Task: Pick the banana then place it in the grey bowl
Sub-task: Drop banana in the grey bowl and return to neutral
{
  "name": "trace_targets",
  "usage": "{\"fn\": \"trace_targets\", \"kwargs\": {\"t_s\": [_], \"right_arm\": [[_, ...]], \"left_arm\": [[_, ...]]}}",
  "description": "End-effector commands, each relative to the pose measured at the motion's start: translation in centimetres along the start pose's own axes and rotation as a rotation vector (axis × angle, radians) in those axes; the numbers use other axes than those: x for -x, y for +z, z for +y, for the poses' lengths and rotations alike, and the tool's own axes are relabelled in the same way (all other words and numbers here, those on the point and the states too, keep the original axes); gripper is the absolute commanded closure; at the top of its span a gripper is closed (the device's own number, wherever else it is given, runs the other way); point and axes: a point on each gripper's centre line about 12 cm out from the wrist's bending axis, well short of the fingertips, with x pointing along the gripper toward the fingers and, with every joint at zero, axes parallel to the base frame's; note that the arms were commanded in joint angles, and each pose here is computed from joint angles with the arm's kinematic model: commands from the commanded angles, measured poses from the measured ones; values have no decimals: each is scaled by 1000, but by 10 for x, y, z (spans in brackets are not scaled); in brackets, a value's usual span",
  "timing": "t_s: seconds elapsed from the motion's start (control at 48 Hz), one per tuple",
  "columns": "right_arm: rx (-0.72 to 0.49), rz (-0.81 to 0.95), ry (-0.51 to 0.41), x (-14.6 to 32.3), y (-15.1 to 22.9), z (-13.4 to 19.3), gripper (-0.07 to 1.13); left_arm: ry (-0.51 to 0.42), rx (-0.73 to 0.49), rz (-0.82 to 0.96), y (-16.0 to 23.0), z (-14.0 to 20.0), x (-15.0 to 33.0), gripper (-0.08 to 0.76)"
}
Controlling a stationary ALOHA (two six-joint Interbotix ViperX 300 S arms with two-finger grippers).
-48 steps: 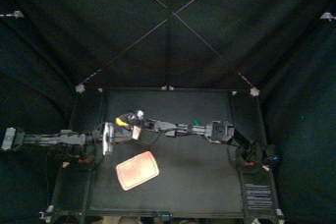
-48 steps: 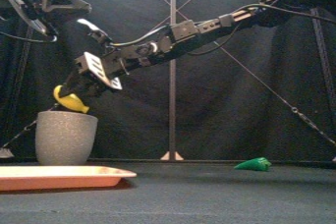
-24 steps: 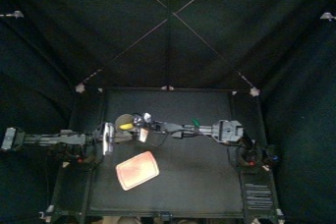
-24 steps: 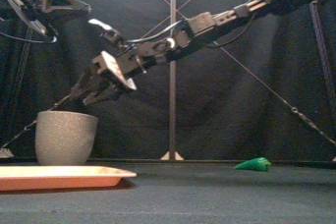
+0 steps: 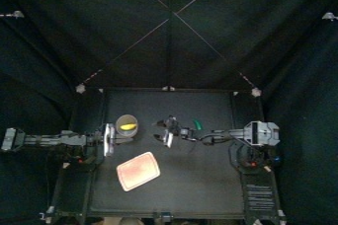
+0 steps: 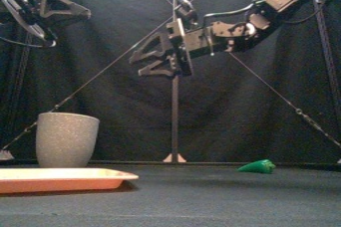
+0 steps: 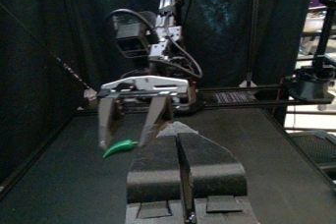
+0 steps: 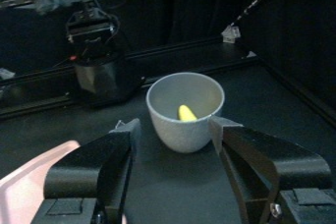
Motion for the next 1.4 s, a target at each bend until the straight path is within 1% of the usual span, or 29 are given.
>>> {"fn": "trace_targets", "kwargs": {"t_s": [0.021,0.125,0.25,0.354,0.562,0.708,0.917,1.083,1.396], "right_arm": [[-8,-62,56,29,17,25,147],[-2,-58,95,51,13,38,147],[-1,-48,124,77,8,46,147],[-3,-62,146,96,13,50,146],[-11,-140,155,133,34,46,146],[-15,-166,154,152,37,41,147],[-18,-188,130,167,39,31,147],[-13,-201,132,170,42,31,147],[-12,-184,132,171,36,31,147]], "left_arm": [[-1,1,-18,5,0,-1,573],[-2,-1,-15,4,0,-1,573],[0,-1,-11,2,0,-1,573],[-1,0,-5,0,0,0,573],[0,-1,-1,-2,0,1,573],[9,-1,-4,-1,2,0,570],[8,-2,2,-3,1,1,570],[7,-3,1,-2,1,1,570],[7,-5,-5,0,1,0,570]]}}
